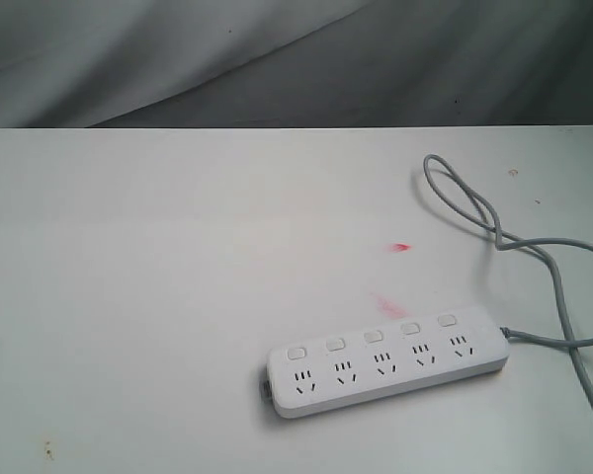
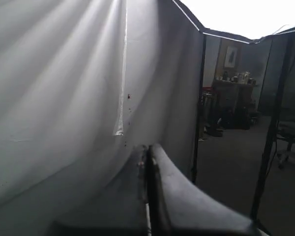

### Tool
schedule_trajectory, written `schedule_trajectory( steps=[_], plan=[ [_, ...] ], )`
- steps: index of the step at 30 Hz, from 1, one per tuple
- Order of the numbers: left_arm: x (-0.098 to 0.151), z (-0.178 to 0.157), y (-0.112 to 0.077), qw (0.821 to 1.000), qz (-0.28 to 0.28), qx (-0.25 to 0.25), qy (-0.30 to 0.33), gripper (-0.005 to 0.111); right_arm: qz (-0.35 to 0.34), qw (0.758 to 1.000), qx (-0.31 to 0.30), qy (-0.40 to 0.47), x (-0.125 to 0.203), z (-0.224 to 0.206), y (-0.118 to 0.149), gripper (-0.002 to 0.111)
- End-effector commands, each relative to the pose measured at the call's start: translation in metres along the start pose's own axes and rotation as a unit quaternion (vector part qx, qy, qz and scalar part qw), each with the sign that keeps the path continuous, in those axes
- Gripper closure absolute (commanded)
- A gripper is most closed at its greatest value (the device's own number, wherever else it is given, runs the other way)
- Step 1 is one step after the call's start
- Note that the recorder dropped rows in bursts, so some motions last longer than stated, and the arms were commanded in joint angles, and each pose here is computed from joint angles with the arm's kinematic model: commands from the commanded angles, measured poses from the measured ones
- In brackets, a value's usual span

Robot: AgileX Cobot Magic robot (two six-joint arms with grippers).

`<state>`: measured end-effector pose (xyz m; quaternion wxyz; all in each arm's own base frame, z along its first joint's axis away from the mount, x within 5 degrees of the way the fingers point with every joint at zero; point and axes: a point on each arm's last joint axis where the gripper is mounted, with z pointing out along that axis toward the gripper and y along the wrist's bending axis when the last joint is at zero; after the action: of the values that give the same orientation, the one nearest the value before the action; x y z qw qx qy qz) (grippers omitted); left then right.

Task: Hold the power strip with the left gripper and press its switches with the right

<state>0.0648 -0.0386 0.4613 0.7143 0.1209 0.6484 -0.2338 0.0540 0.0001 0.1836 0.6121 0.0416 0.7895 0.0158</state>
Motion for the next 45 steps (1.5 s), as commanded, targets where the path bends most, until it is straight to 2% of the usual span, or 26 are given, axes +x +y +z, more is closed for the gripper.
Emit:
schedule_trajectory(
  steps=[1, 6, 10, 15, 20, 22, 25, 30, 34, 38, 39, 41, 45],
  plan=[
    [-0.003, -0.009, 0.004, 0.999, 0.008, -0.041, -0.016, 0.106, -0.001, 1.000, 0.000, -0.005, 0.000, 0.000, 0.000, 0.108],
    [-0.008, -0.021, 0.012, 0.988, 0.049, -0.139, -0.044, 0.106, -0.001, 1.000, 0.000, -0.005, 0.000, 0.000, 0.000, 0.108],
    [-0.010, -0.027, 0.014, 0.980, 0.049, -0.181, -0.062, 0.106, -0.001, 1.000, 0.000, -0.005, 0.000, 0.000, 0.000, 0.108],
    [-0.009, -0.032, 0.014, 0.978, -0.003, -0.195, -0.071, 0.106, 0.000, 1.000, 0.000, -0.005, 0.000, 0.000, 0.000, 0.108],
    [0.004, -0.034, 0.013, 0.978, -0.070, -0.192, -0.034, 0.106, 0.000, 1.000, 0.000, -0.005, 0.000, 0.000, 0.000, 0.108],
    [0.011, -0.035, 0.012, 0.978, -0.077, -0.191, -0.022, 0.106, 0.000, 1.000, 0.000, -0.005, 0.000, 0.000, 0.000, 0.108],
    [0.022, -0.040, 0.014, 0.978, -0.052, -0.204, -0.014, 0.106, 0.000, 1.000, 0.000, -0.005, 0.000, 0.000, 0.000, 0.108],
    [0.058, -0.042, 0.031, 0.967, 0.040, -0.252, 0.018, 0.106, 0.000, 1.000, 0.000, -0.005, 0.000, 0.000, 0.000, 0.108],
    [0.103, -0.043, 0.046, 0.955, 0.096, -0.278, 0.030, 0.106, 0.000, 1.000, 0.000, -0.005, 0.000, 0.000, 0.000, 0.108],
    [0.149, -0.044, 0.056, 0.954, 0.102, -0.279, 0.037, 0.106, 0.000, 1.000, 0.000, -0.005, 0.000, 0.000, 0.000, 0.108],
    [0.172, -0.046, 0.059, 0.954, 0.102, -0.279, 0.048, 0.106, 0.000, 1.000, 0.000, -0.005, 0.000, 0.000, 0.000, 0.108],
    [0.198, -0.051, 0.062, 0.953, 0.097, -0.280, 0.067, 0.106, 0.000, 1.000, 0.000, -0.005, 0.000, 0.000, 0.000, 0.108],
    [0.229, -0.060, 0.063, 0.952, 0.095, -0.280, 0.073, 0.106, 0.000, 1.000, 0.000, -0.005, 0.000, 0.000, 0.000, 0.108]
  ],
)
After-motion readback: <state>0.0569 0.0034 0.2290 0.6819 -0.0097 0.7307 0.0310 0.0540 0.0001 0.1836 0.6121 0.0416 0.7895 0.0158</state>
